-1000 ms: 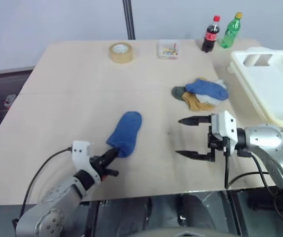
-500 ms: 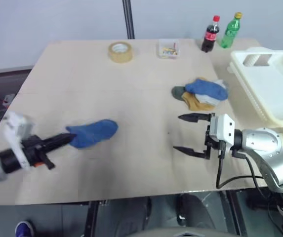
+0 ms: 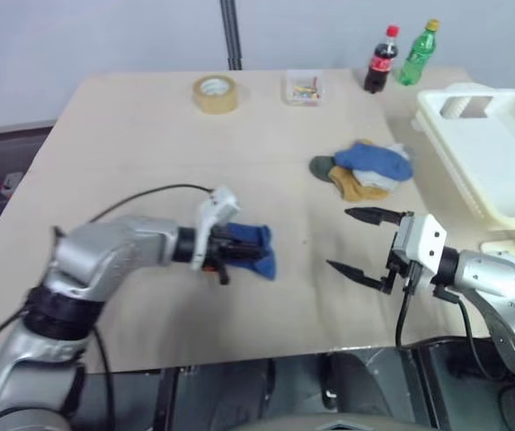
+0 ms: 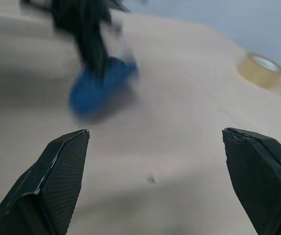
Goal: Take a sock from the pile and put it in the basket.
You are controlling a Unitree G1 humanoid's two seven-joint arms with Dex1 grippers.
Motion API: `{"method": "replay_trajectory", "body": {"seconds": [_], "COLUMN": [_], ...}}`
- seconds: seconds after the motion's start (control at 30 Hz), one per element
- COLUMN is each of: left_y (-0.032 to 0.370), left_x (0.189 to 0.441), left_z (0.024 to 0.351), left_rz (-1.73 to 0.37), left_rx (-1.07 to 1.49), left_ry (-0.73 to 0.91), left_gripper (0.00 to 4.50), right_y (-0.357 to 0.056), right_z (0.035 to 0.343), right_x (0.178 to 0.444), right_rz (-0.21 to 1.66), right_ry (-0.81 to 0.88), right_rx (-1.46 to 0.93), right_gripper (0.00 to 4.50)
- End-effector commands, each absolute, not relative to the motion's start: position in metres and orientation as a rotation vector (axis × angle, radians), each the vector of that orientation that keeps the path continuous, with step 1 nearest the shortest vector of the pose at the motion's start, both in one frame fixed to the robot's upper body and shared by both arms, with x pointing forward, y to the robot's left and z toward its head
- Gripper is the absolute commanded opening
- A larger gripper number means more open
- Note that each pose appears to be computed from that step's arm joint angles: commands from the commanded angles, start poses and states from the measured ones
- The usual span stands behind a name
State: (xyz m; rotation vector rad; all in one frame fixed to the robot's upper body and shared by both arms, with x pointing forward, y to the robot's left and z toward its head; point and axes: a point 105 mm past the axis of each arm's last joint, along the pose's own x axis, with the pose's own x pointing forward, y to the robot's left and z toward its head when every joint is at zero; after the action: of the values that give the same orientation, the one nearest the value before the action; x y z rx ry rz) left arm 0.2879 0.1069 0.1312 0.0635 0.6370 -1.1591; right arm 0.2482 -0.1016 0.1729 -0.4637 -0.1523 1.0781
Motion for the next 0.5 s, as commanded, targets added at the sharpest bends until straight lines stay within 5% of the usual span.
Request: {"method": "replay_trajectory", "body": {"seconds": [0.03, 0.1, 0.5], "left_y": [0.095, 0.092, 0.174], "left_x": [0.295, 0.297, 0.296], "left_z": [0.131, 0.141, 0.167], "left_rz": [-1.149, -1.156, -0.954], "left_rx": [0.097, 0.046, 0.189], "left_ry": [0.601, 0.548, 0.32], "left_gripper": [1.13, 2.15, 2.15], "right_y": [-0.103, -0.103, -0.091], "right_z": [0.18, 0.177, 0.165], "right_x": [0.241, 0.238, 0.248], "right_rz": [1.042, 1.031, 1.096], "right_ry": [-0.151, -0.115, -0.058], "right_rx": [-0.461, -0.449, -0.395], "right_gripper": [4.5, 4.5, 4.5]}}
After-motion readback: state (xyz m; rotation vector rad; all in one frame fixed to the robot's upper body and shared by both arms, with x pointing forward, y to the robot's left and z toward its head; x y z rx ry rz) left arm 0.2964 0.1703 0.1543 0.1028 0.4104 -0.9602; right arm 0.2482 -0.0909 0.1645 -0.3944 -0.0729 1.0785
